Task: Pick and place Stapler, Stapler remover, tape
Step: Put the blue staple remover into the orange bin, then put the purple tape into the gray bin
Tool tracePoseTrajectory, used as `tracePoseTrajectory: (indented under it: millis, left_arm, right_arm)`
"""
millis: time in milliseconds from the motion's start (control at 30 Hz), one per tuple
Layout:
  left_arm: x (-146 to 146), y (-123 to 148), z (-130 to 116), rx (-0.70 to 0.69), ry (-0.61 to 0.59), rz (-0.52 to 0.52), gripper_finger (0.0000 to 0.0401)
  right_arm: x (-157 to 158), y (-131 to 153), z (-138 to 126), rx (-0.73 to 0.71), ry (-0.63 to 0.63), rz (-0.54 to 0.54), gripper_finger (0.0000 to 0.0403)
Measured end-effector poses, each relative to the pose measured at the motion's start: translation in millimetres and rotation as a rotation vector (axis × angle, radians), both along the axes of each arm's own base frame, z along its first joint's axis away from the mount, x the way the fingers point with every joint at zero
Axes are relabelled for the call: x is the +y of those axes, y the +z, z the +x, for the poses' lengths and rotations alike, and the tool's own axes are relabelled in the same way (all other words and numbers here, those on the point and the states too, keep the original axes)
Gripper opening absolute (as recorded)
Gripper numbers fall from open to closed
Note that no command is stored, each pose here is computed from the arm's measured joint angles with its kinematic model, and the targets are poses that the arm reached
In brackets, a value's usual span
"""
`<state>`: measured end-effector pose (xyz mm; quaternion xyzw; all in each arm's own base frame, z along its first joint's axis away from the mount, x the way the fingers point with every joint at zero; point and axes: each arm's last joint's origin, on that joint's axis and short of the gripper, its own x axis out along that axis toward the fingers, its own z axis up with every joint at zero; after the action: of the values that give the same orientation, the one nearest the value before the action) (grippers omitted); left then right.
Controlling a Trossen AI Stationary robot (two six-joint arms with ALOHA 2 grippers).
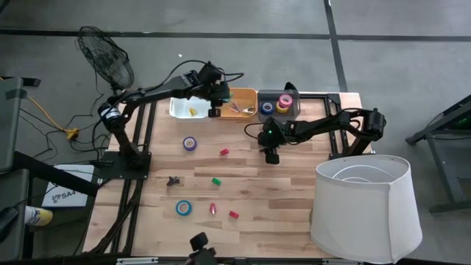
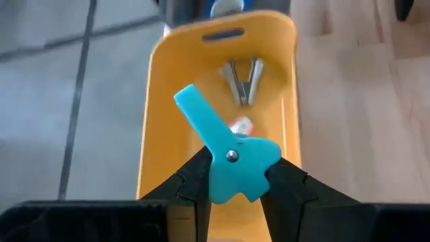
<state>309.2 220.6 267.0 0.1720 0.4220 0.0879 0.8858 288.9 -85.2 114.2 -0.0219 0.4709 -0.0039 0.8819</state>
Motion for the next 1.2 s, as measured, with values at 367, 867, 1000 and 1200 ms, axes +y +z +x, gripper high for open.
tracePoseTrajectory:
  millis: [367,867,1000,1200]
  left_arm:
    - [14,-35,8,0.097,-0.092,0.011,0.0097]
    - [15,-37,9,0.096,-0.084,0.022,0.0122]
    - [16,-37,9,0.105,-0.071,0.032,0.0161]
    - [17,-36,7,0.146,-0.024,0.07,0.0199]
  right_arm:
    - [0,1,2,-0.024,-0.009,0.002,0.0169]
    - [0,1,2,-0.029,-0.015,0.004,0.0169]
    - [-1,1,2,-0.029,-0.015,0.003,0.0169]
    - [-1,2,2,-0.029,-0.016,0.003,0.0169]
